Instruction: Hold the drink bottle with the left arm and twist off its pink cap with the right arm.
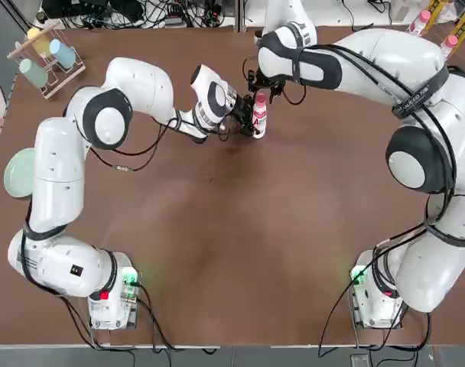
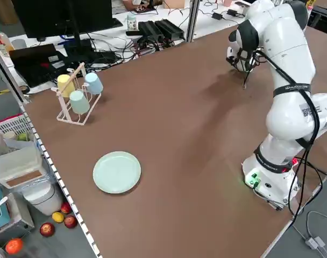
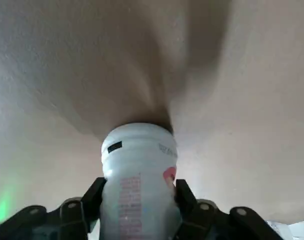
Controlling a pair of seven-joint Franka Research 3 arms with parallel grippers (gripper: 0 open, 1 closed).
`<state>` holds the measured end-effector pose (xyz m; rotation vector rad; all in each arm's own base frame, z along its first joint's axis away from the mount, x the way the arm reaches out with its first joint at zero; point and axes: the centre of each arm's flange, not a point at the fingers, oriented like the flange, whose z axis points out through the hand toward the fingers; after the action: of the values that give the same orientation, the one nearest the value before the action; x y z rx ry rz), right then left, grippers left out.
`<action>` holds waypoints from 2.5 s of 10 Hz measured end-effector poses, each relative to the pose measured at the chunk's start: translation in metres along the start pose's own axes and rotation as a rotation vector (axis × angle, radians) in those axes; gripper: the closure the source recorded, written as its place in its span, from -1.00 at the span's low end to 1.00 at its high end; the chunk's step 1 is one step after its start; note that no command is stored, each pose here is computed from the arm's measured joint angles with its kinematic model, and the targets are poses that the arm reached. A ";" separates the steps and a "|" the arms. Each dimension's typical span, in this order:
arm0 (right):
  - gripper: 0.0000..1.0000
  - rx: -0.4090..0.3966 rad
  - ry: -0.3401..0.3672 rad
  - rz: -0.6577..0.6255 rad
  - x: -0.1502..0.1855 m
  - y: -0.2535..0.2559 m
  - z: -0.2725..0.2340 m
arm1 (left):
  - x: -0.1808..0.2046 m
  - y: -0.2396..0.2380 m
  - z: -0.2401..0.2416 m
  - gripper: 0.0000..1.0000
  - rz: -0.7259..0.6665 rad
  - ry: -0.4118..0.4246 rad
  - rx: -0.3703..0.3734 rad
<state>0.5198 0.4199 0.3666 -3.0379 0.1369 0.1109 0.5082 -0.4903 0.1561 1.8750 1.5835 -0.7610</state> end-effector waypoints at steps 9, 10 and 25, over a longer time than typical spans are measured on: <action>-0.38 -0.009 0.018 0.070 -0.001 -0.004 -0.003 | 0.000 0.000 0.000 -0.25 -0.001 0.000 0.000; -0.38 -0.008 0.017 0.072 -0.004 -0.007 -0.003 | 0.000 0.000 0.000 -0.25 -0.001 0.000 0.000; 0.15 -0.006 0.020 0.077 -0.006 -0.010 -0.005 | 0.000 0.001 0.000 -0.25 -0.003 -0.001 -0.001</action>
<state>0.5150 0.4299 0.3734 -3.0407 0.2555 0.0870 0.5089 -0.4903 0.1560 1.8720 1.5866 -0.7620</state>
